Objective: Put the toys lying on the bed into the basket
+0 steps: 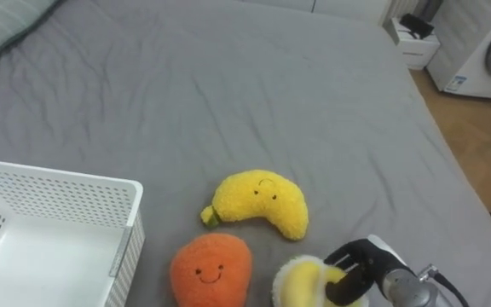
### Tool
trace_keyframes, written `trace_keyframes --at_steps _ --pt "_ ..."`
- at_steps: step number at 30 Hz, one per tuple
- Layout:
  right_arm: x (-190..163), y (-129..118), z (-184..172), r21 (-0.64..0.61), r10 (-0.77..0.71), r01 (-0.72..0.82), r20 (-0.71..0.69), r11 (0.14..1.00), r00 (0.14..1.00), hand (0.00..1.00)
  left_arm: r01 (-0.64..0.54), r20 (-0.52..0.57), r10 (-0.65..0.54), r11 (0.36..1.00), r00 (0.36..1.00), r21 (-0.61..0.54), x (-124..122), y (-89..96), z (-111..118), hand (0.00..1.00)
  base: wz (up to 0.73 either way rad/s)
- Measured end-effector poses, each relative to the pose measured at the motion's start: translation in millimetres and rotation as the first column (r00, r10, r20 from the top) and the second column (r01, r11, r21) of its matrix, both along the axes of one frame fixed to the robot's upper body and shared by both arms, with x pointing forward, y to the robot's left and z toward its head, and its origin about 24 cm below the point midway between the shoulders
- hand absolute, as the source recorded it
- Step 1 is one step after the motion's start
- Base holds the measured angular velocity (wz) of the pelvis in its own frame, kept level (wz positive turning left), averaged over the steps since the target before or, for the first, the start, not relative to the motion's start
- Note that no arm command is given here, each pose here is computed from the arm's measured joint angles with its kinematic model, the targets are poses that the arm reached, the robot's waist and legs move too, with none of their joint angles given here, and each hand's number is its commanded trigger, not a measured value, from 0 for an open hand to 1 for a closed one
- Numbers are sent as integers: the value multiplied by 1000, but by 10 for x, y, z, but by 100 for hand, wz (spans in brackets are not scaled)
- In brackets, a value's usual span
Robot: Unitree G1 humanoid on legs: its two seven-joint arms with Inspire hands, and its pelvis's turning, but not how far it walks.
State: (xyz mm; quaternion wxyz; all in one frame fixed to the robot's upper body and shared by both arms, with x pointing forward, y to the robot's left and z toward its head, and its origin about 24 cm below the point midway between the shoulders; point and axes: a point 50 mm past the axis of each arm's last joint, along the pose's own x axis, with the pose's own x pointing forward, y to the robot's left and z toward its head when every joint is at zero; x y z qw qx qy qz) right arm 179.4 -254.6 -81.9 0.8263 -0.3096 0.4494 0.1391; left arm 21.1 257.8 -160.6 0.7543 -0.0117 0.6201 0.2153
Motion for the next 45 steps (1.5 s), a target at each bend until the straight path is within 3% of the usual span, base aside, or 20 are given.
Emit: trace_keyframes --at_steps 7,29,34,41,45 --pt "-44 72 -70 12 12 -12 -41 1000 999 100 8 11 -8 1000 1000 -7 60 -30 -7 0 2" --pt "-55 51 -103 -35 -21 22 21 999 1000 100 12 23 -12 1000 1000 -6 86 -42 -7 0 4" --pt "186 116 187 -19 8 -4 183 1000 983 100 15 41 -14 1000 999 -12 113 -50 -8 0 0" --pt "535 222 821 -39 91 -83 461 996 883 100 36 27 -35 999 999 -19 109 -56 -18 0 0" --pt "661 226 1058 -71 135 -115 529 991 838 100 37 34 -37 999 999 -24 130 -61 -17 0 -4"
